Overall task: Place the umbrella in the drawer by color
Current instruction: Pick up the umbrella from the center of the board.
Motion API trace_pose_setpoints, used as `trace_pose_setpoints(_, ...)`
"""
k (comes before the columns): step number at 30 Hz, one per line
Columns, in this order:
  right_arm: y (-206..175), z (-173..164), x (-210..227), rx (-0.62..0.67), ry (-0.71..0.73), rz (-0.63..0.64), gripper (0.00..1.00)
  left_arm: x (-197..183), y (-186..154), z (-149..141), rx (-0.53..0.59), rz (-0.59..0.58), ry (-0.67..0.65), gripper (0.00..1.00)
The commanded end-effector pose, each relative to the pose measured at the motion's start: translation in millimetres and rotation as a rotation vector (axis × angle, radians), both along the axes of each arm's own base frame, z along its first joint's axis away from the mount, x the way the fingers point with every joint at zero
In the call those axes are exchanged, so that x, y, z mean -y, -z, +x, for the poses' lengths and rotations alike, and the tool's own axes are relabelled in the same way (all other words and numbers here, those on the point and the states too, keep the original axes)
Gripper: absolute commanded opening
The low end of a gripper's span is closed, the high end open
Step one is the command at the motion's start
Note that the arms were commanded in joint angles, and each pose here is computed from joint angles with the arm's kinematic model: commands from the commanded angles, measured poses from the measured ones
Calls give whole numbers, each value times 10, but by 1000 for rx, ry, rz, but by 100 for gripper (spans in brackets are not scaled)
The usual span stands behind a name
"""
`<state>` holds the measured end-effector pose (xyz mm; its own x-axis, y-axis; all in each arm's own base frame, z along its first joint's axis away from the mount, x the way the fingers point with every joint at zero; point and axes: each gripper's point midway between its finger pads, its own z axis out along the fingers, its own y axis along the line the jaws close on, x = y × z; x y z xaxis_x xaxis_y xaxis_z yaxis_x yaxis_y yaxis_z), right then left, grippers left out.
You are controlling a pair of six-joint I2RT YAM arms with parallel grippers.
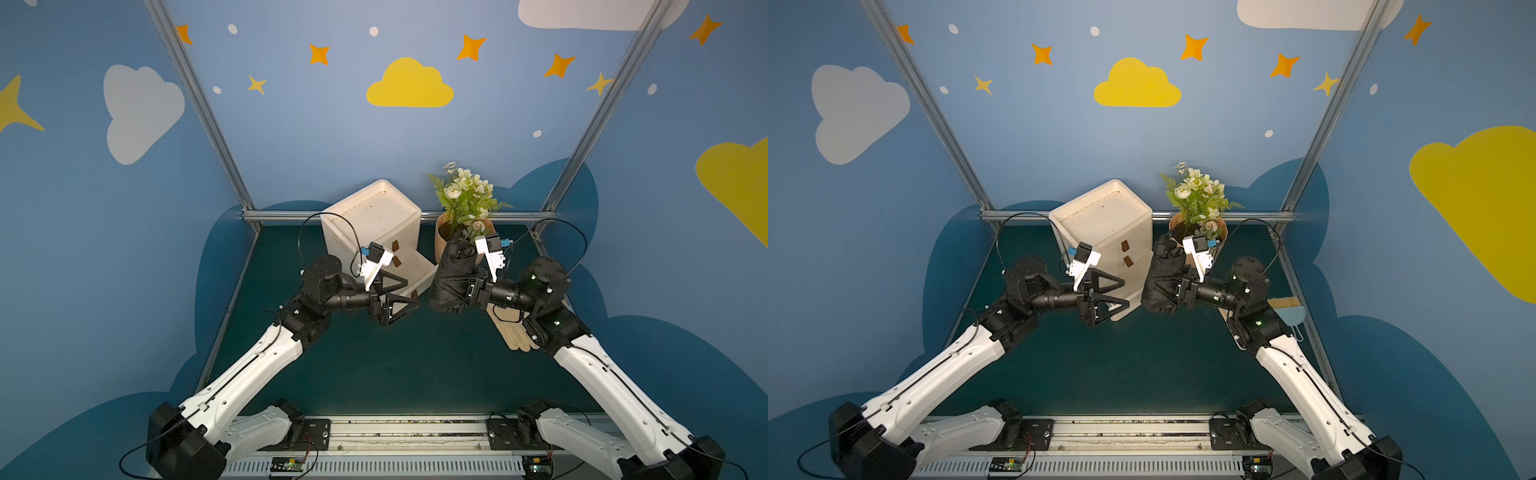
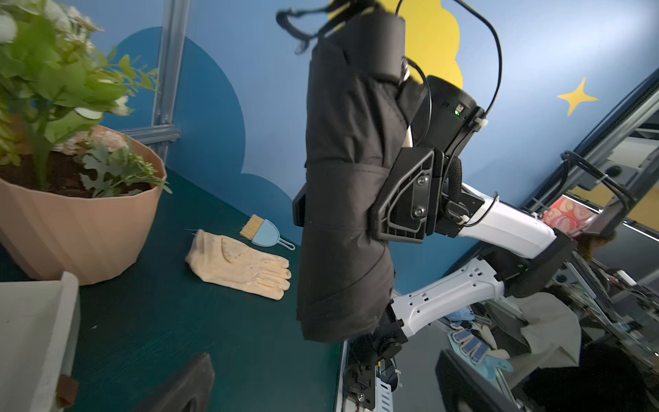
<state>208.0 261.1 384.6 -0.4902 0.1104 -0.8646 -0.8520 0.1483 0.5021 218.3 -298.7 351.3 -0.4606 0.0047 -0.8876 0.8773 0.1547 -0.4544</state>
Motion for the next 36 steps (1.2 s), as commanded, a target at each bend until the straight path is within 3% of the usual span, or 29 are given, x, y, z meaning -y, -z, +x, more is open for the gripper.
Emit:
trace_pose_setpoints(1, -376, -257, -86, 132, -119, 73, 47, 138, -167, -91, 53, -55, 84, 100)
trace_pose_setpoints(9, -394, -275, -254, 133, -149, 78, 48, 372, -243, -175, 52, -83, 191, 100)
trace_pose_setpoints(12, -396, -244, -257, 131, -133, 82, 48, 427, -241, -196, 46, -83, 220, 94)
trace_pose_setpoints(17, -427, -212, -244, 147, -101, 96, 48, 496, -228, -223, 30, -90, 266, 79)
trace_pose_setpoints(23, -441, -179, -229, 154, -73, 100, 50, 531, -202, -203, 11, -79, 271, 45)
trace_pose_setpoints(25, -422, -171, -219, 153, -61, 91, 54, 531, -191, -187, 5, -69, 260, 37)
trace_pose_setpoints(32, -305, -78, -48, 146, 56, 19, 89, 480, -72, -69, -12, -11, 170, 34)
trace_pose_setpoints(36, -93, -1, 155, 98, 142, -53, 97, 317, 45, 135, -31, 92, 40, 30)
